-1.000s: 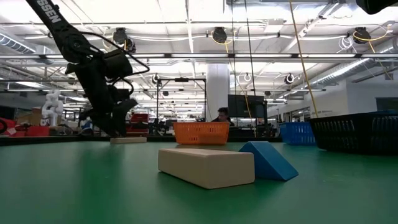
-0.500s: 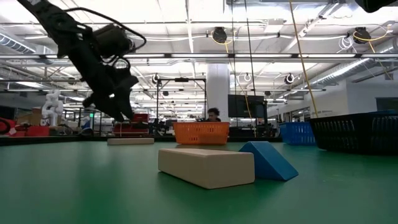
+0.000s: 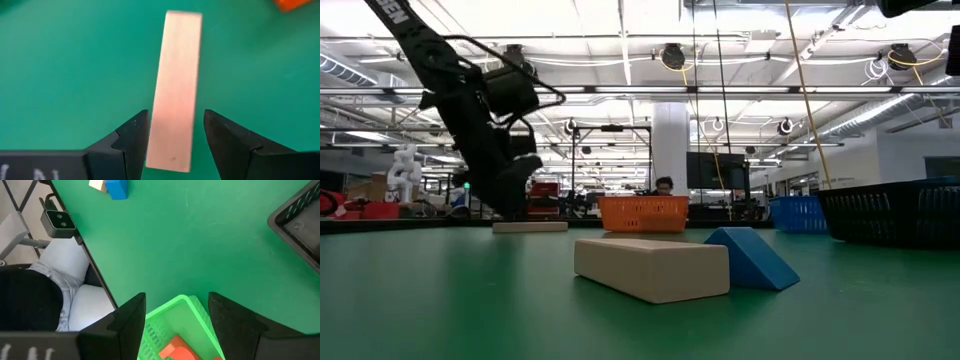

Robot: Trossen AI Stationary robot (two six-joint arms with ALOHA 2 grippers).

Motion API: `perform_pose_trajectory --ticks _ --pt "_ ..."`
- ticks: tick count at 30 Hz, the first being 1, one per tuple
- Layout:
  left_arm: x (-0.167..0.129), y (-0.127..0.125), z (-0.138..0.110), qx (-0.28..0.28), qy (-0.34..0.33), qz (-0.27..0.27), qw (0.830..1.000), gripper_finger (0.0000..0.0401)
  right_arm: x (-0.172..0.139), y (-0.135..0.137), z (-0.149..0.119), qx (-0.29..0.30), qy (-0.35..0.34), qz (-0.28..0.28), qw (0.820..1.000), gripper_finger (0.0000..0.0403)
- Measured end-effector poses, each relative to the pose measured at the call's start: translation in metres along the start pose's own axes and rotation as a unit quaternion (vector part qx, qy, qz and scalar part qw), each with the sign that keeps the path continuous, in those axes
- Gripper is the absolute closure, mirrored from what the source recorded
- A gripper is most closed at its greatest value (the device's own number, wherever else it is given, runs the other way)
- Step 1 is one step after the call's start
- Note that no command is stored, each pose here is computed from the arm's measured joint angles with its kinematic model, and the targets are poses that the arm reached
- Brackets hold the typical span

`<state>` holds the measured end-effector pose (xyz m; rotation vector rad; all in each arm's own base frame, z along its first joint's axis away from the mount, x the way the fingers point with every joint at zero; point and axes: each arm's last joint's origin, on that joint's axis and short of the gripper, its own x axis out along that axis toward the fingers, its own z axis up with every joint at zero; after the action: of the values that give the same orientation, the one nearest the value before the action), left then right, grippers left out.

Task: Sort & place blocks by color
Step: Put the brown block into the orange bin

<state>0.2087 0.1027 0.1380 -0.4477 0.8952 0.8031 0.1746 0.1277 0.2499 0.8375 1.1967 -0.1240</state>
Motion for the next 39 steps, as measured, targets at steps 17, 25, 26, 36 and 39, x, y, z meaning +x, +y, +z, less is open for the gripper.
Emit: perform_pose_trajectory --ticks 17,25,26,36,39 --pt "0.015 -0.004 -0.008 0.012 0.032 0.018 0.999 0.0269 0.000 -0.001 0.004 -0.009 -0.055 -0.016 0.998 0.0197" --pt "-0.003 -0.016 -0.010 0.019 0.024 -0.036 0.999 0.0269 -0.004 -0.004 0.019 -0.027 -0.231 -0.072 0.970 0.0197" --pt "-0.007 -0.019 -0.009 0.022 0.017 -0.045 0.999 0.0269 -0.004 -0.005 0.022 -0.017 -0.252 -0.075 0.965 0.0197" --pt "-0.056 -0.070 -0.026 0.105 -0.066 -0.162 0.979 0.0269 0.020 -0.020 0.064 0.138 -0.383 0.087 0.909 0.0197" --pt "-0.067 -0.087 -0.031 0.150 -0.117 -0.185 0.964 0.0269 0.028 -0.034 0.076 0.163 -0.396 0.161 0.889 0.0197"
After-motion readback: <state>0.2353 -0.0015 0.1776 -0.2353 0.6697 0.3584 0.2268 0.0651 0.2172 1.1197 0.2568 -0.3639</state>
